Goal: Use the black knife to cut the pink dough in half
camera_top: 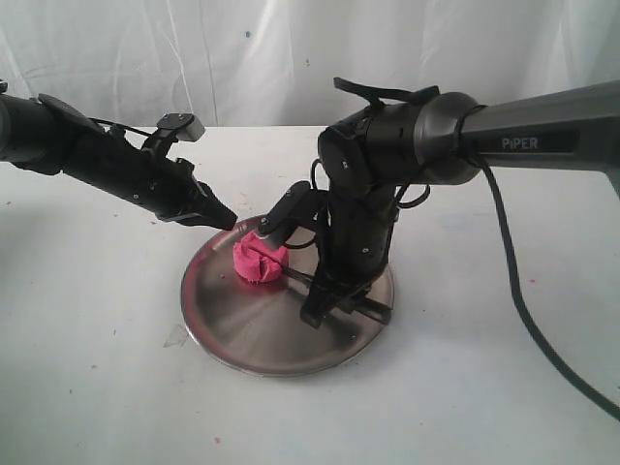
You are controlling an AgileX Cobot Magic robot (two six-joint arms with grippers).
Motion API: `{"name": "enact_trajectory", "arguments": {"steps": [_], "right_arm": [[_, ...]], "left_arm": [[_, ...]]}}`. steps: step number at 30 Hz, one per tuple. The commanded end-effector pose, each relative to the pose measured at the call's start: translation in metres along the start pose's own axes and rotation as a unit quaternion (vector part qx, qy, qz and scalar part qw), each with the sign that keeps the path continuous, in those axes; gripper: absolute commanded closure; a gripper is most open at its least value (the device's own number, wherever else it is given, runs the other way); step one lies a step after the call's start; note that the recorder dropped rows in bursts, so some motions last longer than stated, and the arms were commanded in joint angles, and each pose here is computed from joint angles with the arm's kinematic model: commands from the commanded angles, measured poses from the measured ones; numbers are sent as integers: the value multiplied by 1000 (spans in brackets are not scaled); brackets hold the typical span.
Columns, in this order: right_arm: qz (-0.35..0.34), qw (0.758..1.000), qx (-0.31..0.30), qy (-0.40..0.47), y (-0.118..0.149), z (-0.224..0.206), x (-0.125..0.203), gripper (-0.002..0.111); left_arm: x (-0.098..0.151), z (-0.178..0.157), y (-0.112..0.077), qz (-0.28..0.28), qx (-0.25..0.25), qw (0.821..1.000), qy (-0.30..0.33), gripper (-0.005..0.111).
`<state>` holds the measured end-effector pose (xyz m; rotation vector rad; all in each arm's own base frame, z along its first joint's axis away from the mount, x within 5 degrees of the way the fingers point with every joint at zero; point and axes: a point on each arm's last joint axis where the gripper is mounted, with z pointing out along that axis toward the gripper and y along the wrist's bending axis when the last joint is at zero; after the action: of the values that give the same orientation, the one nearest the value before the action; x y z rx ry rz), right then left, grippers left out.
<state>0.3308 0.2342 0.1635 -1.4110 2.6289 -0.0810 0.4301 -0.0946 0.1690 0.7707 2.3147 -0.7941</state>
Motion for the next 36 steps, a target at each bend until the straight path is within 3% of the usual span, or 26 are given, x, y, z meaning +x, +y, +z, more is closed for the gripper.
{"name": "enact_trajectory", "arguments": {"steps": [1,21,36], "right_arm": [[-16,999,11,31,-4,-2,6,108],[-42,998,22,-30,6,-8,-11,108],[-36,999,8,-16,8,-8,-9,108]], "left_arm": [[0,-3,-4,-5,14,1000,-1,107],[0,-3,-5,-7,18,1000,-1,107],[0,-3,-5,-7,19,1000,-1,107]]}}
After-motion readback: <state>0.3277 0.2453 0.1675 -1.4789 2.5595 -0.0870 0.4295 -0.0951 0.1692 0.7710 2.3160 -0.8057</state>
